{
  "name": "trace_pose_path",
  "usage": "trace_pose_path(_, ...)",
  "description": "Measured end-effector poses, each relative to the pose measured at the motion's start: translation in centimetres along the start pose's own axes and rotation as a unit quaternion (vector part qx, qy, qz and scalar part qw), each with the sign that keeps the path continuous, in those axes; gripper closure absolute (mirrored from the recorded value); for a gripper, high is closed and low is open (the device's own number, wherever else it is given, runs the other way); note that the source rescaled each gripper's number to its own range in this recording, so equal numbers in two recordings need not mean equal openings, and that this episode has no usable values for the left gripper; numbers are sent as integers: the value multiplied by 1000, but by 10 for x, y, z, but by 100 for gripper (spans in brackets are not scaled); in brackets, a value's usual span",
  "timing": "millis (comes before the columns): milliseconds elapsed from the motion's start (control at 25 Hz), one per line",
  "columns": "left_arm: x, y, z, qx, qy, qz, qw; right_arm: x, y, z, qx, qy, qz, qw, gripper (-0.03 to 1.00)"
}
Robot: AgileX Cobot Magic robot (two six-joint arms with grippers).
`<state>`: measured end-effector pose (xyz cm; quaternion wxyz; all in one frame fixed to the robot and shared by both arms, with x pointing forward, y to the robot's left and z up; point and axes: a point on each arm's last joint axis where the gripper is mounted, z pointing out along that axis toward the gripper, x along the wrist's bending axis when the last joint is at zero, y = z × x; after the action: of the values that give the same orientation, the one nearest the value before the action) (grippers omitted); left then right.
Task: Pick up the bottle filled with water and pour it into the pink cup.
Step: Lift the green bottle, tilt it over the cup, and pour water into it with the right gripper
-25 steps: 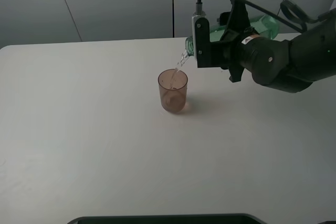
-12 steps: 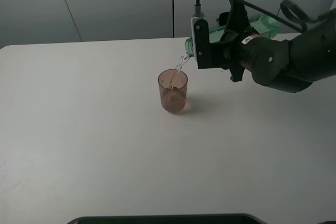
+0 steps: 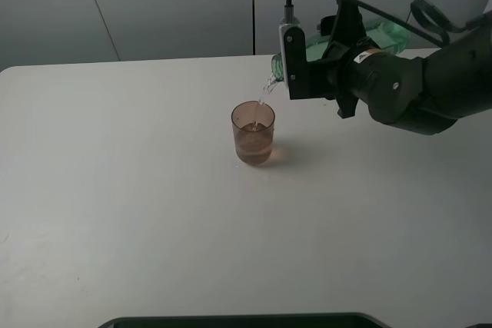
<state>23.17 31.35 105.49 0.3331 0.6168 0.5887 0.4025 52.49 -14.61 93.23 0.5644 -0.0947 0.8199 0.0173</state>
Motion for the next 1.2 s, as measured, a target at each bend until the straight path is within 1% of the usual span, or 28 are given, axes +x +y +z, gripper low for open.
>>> trace_pose_path(1040,0,0,0,0,0,0,1000,0,-1,0,3,-3,-12,1000,97)
trace_pose_path(1200,0,0,0,0,0,0,1000,-1,-1,0,4,-3,13,1000,97)
